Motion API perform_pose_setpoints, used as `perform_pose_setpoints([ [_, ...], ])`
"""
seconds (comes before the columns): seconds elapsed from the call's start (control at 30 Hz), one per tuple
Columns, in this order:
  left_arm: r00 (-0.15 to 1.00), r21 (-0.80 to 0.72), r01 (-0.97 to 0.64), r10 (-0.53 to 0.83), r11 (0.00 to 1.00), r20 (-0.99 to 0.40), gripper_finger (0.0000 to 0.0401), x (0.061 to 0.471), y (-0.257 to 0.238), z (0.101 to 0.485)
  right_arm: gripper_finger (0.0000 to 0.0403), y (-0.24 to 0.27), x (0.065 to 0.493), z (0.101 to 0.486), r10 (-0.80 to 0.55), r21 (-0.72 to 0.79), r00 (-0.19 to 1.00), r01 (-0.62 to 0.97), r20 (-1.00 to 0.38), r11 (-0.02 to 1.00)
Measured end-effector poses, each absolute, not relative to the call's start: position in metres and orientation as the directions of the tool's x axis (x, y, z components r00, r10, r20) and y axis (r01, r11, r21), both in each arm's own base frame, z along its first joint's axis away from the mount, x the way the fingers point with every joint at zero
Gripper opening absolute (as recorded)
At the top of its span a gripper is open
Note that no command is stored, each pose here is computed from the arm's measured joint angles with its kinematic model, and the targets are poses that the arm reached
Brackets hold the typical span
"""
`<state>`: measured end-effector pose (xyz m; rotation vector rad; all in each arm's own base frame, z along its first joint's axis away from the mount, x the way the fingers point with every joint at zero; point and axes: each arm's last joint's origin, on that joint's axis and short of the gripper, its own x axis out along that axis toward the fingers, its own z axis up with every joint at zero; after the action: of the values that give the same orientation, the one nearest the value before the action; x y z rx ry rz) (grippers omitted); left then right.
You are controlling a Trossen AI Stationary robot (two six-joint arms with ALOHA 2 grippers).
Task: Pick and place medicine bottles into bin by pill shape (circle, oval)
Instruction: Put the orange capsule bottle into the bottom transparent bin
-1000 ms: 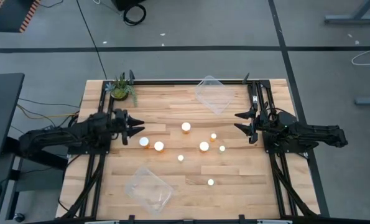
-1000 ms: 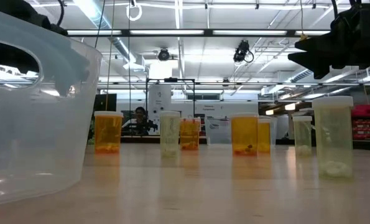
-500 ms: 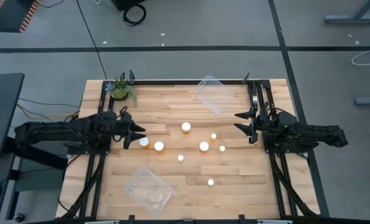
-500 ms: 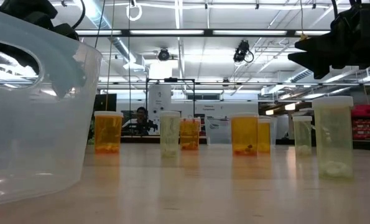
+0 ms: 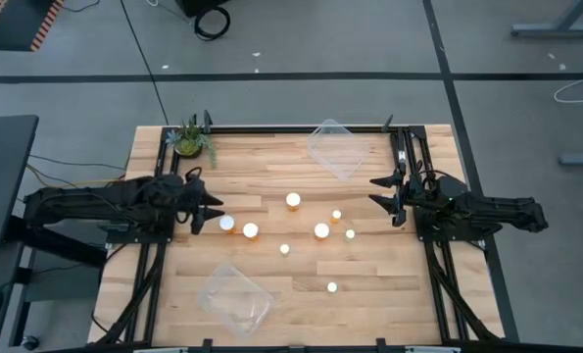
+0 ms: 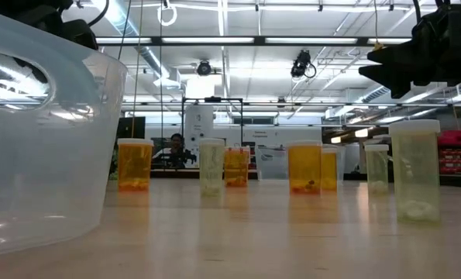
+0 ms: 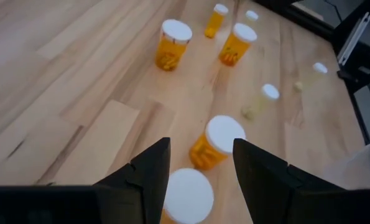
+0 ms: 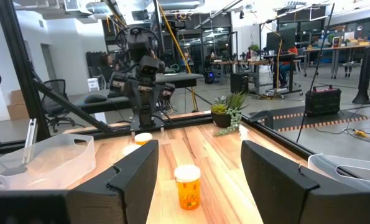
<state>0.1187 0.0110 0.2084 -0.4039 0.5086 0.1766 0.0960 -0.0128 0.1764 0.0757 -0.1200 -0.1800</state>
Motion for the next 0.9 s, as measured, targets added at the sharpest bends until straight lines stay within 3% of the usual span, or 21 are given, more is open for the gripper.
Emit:
perform_pose_setpoints([
  [0.57, 0.864, -0.346, -0.290, 0.089, 0.892, -0.496, 0.0186, 0.119, 0.012, 0.215, 0.0237, -0.013, 0.096, 0.176, -0.183, 0.086, 0.977, 0.174, 0.112, 0.981],
  [0.9, 0.815, -0.348, -0.339, 0.088, 0.874, -0.572, 0.0185, 0.129, 0.013, 0.205, 0.0237, -0.013, 0.096, 0.177, -0.183, 0.086, 0.977, 0.174, 0.113, 0.981],
])
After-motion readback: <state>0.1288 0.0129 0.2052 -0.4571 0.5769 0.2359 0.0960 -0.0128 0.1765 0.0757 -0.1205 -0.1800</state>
